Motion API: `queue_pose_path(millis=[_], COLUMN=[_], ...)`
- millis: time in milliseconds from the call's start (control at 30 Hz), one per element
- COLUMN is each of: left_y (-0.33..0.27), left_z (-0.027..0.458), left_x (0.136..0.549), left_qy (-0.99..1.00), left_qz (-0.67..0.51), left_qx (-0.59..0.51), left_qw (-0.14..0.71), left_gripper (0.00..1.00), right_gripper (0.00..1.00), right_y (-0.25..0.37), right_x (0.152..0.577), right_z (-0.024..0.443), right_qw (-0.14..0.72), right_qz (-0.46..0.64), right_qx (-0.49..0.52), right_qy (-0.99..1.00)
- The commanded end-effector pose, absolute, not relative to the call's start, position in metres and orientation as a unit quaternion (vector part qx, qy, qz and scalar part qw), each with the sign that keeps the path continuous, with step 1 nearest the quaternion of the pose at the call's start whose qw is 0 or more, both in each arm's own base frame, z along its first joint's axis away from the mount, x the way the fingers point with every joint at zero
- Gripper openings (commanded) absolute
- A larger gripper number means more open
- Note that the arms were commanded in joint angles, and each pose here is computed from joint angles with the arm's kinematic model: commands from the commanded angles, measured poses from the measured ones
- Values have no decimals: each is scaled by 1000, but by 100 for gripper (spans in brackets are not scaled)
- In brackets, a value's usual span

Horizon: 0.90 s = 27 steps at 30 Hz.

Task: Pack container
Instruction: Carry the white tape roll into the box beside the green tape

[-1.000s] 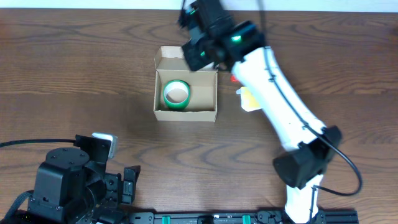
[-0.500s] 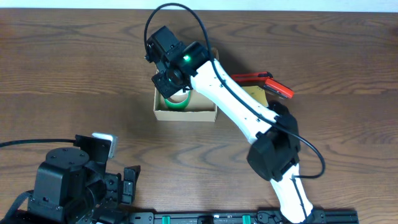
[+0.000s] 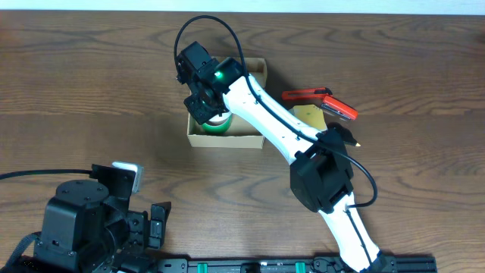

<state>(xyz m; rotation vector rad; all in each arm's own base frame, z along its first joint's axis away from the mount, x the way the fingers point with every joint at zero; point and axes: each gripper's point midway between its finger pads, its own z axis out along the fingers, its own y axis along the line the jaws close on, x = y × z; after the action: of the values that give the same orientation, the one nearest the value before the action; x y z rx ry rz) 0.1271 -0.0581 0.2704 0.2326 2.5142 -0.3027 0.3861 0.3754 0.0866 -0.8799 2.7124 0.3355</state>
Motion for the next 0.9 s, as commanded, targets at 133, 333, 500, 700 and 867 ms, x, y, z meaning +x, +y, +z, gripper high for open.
queue_pose_path(millis=[133,333,500,700,867], left_y=[-59,-59,-59,-59,-59], left_z=[269,269,269,269,269], left_x=[126,126,126,126,126], left_qy=[946,946,946,946,946], left_qz=[-115,-115,-115,-115,-115], left_qx=[86,86,87,86,86], left_qw=[291,291,291,291,291], left_gripper=[95,95,95,95,95], right_gripper=[1,2,1,12,28], right_y=[383,384,383,380,379], right_x=[386,387,386,383,382], right_z=[78,77,74,65,61], right_qw=[136,140,136,128,125], right_qz=[119,121,119,115,114], right_qx=[-301,-301,-301,-301,-301], right_qy=[936,936,936,938,938])
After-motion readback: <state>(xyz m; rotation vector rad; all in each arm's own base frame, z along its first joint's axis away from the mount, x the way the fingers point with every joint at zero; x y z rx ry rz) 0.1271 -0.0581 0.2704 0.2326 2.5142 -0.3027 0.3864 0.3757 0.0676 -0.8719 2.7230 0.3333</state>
